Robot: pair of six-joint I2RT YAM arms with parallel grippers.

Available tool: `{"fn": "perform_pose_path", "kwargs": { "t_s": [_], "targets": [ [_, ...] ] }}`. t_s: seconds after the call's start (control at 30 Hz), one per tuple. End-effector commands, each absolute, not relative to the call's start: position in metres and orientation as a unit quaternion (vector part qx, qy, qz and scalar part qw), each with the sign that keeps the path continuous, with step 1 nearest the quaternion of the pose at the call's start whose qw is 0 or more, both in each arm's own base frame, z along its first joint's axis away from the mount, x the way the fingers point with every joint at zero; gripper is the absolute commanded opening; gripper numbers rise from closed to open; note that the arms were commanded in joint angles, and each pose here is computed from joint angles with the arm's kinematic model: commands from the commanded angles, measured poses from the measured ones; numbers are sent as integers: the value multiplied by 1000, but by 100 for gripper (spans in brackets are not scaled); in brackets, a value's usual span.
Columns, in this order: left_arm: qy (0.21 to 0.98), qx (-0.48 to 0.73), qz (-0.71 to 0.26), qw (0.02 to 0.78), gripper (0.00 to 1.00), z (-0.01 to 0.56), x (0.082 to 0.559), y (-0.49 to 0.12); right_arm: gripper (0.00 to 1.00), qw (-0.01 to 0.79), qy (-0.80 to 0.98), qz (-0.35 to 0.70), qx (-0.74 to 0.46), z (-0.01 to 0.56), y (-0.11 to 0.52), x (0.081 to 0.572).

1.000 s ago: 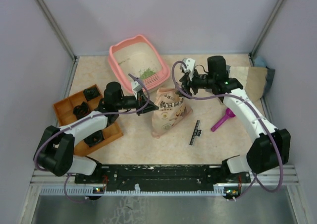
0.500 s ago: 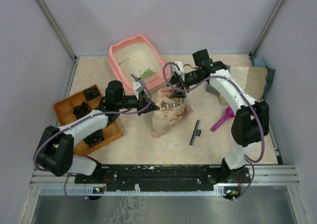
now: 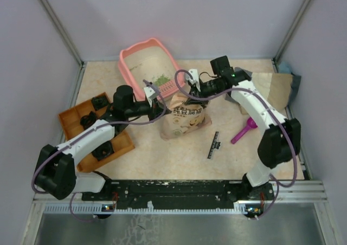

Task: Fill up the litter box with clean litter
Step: Close the cat litter bag at the center of the board.

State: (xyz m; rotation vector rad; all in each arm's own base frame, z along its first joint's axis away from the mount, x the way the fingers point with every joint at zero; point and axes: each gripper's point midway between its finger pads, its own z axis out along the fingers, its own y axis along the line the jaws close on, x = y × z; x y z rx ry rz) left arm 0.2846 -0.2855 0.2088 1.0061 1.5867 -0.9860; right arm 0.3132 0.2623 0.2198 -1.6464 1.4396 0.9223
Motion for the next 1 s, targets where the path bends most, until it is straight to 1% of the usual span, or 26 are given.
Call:
{"fn": "perform_pose_path", "kwargs": {
  "t_s": [0.0,0.1,0.13,0.17,0.23,0.3,0.37,0.6,0.8,0.9,0.97],
  "targets": [
    [582,433,-365,584,0,279,295,-278,0,491,556,304,-597,307,254,310],
    [576,442,-380,573,1,280,289,-281,0,499,572,297,-580,315,251,301],
    [574,443,-391,568,4,280,285,-283,0,495,574,298,-580,317,252,298],
    [568,445,-404,562,10,282,280,-284,0,492,577,296,-580,318,252,295],
    [560,444,-428,553,28,285,271,-287,0,483,579,292,-588,318,254,289],
    [554,443,-449,543,44,287,263,-289,0,480,581,286,-592,321,256,286],
    [553,443,-458,537,53,288,261,-291,0,481,576,287,-596,328,258,282],
    [566,453,-488,487,61,279,256,-298,0,458,589,280,-604,327,265,282],
    [562,439,-520,470,61,286,251,-306,0,465,575,267,-618,336,278,283],
    [568,432,-516,473,60,287,255,-308,0,463,574,262,-622,342,283,287],
    [577,427,-505,479,54,284,261,-308,0,470,571,257,-622,350,285,288]
  ]
}}
